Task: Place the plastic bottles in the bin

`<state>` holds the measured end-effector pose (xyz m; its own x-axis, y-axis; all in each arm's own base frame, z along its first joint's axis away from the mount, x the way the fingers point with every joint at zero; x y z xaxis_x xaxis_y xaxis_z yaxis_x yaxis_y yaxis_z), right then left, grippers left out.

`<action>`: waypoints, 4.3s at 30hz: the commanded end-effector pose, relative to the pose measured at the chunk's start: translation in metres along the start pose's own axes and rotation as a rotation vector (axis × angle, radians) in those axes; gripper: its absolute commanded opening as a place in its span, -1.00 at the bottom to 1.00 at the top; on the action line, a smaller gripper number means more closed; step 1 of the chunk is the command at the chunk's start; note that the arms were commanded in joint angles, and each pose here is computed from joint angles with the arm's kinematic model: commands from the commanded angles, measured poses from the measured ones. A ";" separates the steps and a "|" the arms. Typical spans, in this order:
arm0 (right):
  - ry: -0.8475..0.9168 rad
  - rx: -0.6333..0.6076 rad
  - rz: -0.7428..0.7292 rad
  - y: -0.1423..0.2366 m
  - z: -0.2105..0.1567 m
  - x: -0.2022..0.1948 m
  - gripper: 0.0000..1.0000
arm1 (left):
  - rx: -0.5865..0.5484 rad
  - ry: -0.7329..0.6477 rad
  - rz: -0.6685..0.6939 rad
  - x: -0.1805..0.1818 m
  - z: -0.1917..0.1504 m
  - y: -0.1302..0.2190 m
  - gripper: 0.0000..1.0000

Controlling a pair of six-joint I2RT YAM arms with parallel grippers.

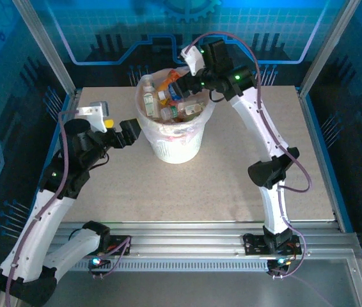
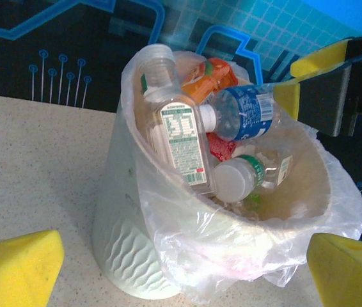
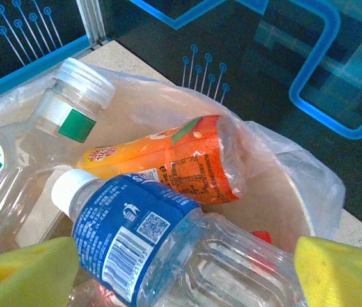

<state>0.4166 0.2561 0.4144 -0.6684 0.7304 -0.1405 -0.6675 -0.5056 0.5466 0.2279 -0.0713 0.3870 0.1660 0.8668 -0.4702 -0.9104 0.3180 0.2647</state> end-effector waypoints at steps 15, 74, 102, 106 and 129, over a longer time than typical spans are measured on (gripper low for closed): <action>-0.191 -0.109 -0.416 0.161 -0.069 -0.007 0.99 | -0.101 -0.024 0.082 0.020 -0.012 0.029 0.98; -0.283 -0.178 -0.647 0.100 -0.363 -0.039 0.99 | -0.227 -0.138 0.217 0.218 -0.166 -0.103 0.98; -0.220 -0.203 -0.411 0.029 -0.367 -0.055 0.99 | -0.062 -0.202 0.307 0.211 -0.159 -0.138 0.98; -0.195 -0.202 -0.367 0.017 -0.374 -0.052 0.99 | -0.056 -0.205 0.299 0.210 -0.159 -0.139 0.98; -0.282 -0.135 -0.404 0.013 -0.375 -0.070 0.99 | -0.024 -0.225 0.247 0.205 -0.160 -0.143 0.98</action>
<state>0.3268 0.0249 0.1200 -0.2522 0.9639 -0.0857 -0.9012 -0.2017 0.3837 0.3264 0.0039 0.1079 -0.0349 0.9763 -0.2138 -0.9348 0.0437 0.3525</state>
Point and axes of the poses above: each hand's point on the last joint's axis, 136 mm out from that joint toward the fingers, its own y axis back along the fingers, its own x axis along the line the jaws close on, z = x × y, the point moved 7 cm from there along y, back along the fingers, and after that the axes turned 4 degrees about y, right-handed, at the moved point
